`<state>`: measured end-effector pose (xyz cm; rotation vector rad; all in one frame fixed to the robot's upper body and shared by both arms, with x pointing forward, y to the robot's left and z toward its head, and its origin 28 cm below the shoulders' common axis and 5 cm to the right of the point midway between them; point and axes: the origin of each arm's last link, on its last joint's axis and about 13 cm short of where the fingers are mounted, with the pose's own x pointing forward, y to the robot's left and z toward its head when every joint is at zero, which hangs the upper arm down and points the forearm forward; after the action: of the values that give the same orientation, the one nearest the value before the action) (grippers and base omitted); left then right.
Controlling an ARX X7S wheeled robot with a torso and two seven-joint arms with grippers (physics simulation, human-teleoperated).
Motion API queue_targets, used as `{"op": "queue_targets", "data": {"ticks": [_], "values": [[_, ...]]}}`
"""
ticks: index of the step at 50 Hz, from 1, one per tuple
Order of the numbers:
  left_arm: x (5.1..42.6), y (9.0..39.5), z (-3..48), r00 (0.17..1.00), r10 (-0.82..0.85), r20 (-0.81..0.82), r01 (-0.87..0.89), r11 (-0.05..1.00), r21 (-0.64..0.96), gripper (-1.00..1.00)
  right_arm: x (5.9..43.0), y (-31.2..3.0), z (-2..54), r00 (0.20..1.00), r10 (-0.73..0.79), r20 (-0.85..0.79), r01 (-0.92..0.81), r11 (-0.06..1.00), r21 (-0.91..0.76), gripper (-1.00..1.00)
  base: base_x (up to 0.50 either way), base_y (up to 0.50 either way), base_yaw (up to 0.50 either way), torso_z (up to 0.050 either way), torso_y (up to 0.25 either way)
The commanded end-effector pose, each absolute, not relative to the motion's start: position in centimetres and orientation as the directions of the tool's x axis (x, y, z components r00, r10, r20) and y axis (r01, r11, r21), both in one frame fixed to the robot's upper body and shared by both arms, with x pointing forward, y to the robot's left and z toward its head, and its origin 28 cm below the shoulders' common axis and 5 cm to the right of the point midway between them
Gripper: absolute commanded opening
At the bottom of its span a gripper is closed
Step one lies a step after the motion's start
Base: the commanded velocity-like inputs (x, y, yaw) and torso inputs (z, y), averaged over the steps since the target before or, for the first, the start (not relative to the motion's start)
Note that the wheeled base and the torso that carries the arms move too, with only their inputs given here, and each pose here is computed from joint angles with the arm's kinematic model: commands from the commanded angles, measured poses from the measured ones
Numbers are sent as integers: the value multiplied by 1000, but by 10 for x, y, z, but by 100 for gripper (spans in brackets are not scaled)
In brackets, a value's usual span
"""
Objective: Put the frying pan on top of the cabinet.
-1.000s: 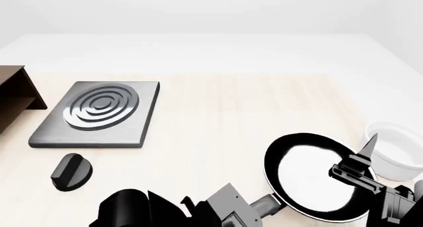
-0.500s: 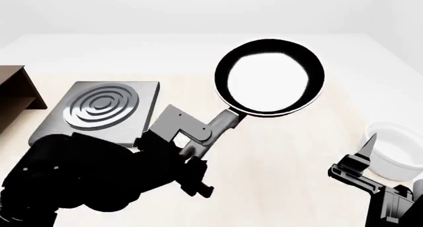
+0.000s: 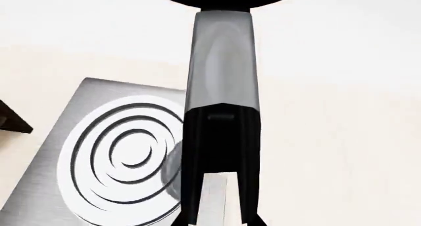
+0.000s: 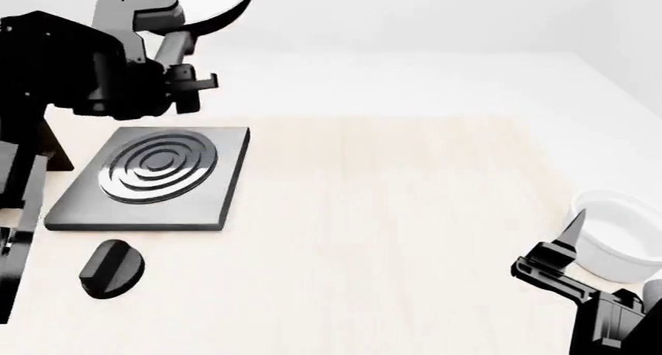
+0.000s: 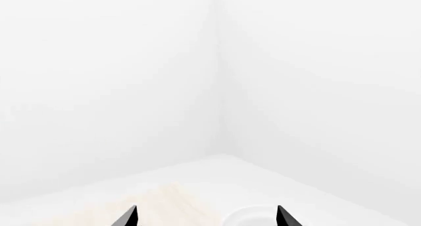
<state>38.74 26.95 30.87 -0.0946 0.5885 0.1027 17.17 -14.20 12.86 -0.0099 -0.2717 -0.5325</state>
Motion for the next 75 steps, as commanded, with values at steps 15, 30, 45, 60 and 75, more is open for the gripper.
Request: {"op": "queue_targets", "data": {"ticks": [15, 30, 45, 60, 75], "values": [[358, 394, 324, 567, 525, -634, -756, 637, -149, -100, 175, -141, 126, 832, -495, 249, 500, 865, 51, 100, 0, 0, 0, 0, 1], [344, 422, 313, 445, 600, -665, -850, 516, -104, -100, 175, -140, 126, 832, -495, 249, 500, 865, 48, 100, 0, 0, -1, 1, 1], [346, 421, 307, 469, 581, -665, -838, 529, -129, -100, 177, -140, 125, 835, -494, 245, 498, 866, 47, 100, 0, 0, -1, 0, 1], [349, 417, 288, 441, 569, -694, -838, 539, -90, -100, 176, -139, 125, 835, -492, 246, 498, 866, 44, 100, 0, 0, 0, 1, 1], [350, 416, 266, 404, 558, -725, -844, 533, -61, -100, 176, -139, 125, 835, -491, 248, 497, 867, 41, 100, 0, 0, -1, 1, 1]]}}
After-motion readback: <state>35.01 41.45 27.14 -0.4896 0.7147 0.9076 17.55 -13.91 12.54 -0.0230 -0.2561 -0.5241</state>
